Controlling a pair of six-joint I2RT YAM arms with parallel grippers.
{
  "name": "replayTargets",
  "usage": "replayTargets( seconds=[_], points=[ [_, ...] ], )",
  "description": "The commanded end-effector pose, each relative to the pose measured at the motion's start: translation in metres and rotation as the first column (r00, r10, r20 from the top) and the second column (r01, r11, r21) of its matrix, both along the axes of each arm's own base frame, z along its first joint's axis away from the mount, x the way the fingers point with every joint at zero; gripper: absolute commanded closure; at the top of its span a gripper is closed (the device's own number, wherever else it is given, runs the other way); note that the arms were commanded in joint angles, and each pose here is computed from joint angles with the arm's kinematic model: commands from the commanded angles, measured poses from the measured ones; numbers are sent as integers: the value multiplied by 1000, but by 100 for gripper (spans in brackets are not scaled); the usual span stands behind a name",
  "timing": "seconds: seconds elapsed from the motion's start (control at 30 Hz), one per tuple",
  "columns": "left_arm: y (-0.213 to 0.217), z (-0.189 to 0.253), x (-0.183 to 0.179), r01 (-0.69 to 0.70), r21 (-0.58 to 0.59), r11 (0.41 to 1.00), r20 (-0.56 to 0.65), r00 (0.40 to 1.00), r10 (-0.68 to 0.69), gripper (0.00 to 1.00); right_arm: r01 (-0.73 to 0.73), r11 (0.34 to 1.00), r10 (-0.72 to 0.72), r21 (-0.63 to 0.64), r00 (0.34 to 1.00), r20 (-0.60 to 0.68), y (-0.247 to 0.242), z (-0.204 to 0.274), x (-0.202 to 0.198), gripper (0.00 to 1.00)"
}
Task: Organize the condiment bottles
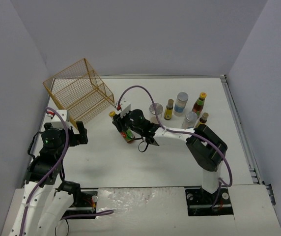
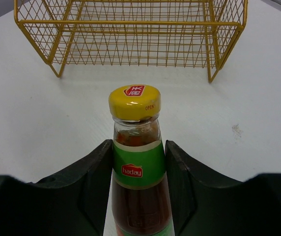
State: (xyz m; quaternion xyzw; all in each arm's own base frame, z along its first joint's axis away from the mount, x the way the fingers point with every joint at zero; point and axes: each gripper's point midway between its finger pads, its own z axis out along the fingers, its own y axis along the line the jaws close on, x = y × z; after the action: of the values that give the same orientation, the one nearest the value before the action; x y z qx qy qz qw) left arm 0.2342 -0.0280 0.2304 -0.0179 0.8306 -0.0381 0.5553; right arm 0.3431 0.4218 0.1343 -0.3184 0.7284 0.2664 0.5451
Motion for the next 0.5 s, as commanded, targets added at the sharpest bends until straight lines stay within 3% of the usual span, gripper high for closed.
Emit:
replayTargets(
  seconds=[0.0,0.3,0.47],
  points=[
    [-7,21,11,27,-18,999,73,997,-26,3,-38,994,29,106,996,88,9,45,-4,100],
    [-10,19,13,35,-30,999,66,997,-33,3,-40,980,7,196,987,162,-13,90,-20,100],
    [-31,20,15,79,-176,981,60,996,-70,3,-64,975,27,210,984,174,-16,99,-28,100]
  ],
)
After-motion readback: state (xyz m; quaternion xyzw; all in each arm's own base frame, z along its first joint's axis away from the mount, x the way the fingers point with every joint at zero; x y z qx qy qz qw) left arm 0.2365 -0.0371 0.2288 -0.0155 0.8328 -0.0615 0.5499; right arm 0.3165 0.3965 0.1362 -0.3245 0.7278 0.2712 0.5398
